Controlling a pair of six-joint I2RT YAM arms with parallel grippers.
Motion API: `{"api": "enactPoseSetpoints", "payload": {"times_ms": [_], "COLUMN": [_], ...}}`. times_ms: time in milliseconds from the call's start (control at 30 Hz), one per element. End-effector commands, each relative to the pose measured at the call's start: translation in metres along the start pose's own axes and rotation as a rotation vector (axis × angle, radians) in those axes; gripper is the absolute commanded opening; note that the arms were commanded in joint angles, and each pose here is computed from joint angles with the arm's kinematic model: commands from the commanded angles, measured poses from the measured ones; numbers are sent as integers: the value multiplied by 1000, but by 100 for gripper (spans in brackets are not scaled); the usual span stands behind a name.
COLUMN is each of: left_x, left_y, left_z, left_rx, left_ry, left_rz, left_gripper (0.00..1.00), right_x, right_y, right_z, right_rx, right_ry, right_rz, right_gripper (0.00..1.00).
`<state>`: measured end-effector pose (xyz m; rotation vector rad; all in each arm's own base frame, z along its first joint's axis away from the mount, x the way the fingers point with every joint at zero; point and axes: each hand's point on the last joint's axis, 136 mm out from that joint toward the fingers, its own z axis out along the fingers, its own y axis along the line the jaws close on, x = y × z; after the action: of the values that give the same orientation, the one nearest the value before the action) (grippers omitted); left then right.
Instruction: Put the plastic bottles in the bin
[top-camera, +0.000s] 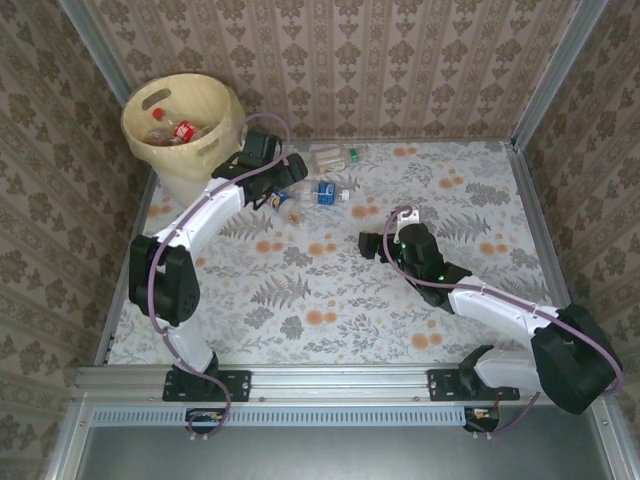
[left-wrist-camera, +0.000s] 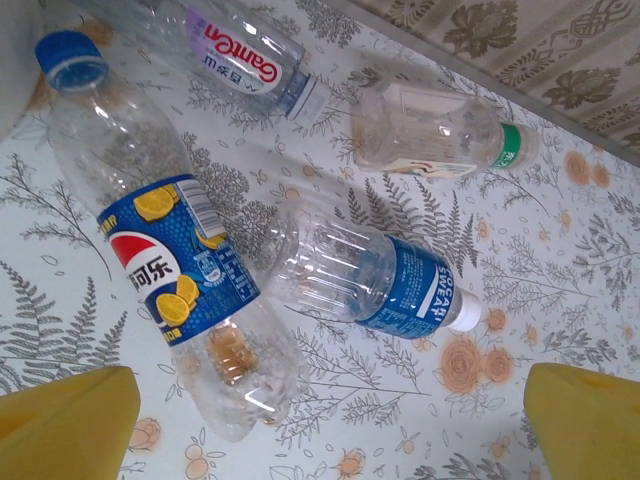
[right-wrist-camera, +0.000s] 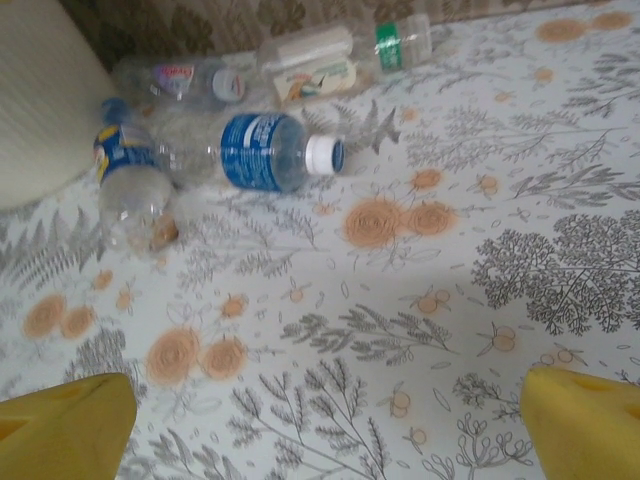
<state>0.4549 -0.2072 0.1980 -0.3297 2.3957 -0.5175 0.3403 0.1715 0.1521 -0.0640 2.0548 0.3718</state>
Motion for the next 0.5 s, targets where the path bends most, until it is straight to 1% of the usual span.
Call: {"api": "enactPoseSetpoints", "payload": {"times_ms": [0,100,233,267,333,400,467], "left_x": [-7,-2,3,4,4,-1,-6], "left_y": [-13,-10,-14,-17,-29,-40,-48], "left_z": [-7,-3,12,17,30,42,56], "left_rx": [55,60,65,69,110,137,153], "left_ry": [-14,1,43,52,71,70,63], "left_rz": [-20,-3,15,13,13,59,155], "left_gripper": [100,100,100,100,100,100,100], "right_x": [6,-1,-17,-14,-17,-17,-15], "right_y": [12,13,10,9,8,7,5], "right_z": [7,18,32,37,41,42,41], "right_rx": [-64,-90,-104,-97,-88,-81,-73], "right_ry": [106,132,124,133,128,127,129], "right_rz": [-155,-214,-193,-189,-173,-154,-137], "right_gripper": [100,100,100,100,100,100,100]}}
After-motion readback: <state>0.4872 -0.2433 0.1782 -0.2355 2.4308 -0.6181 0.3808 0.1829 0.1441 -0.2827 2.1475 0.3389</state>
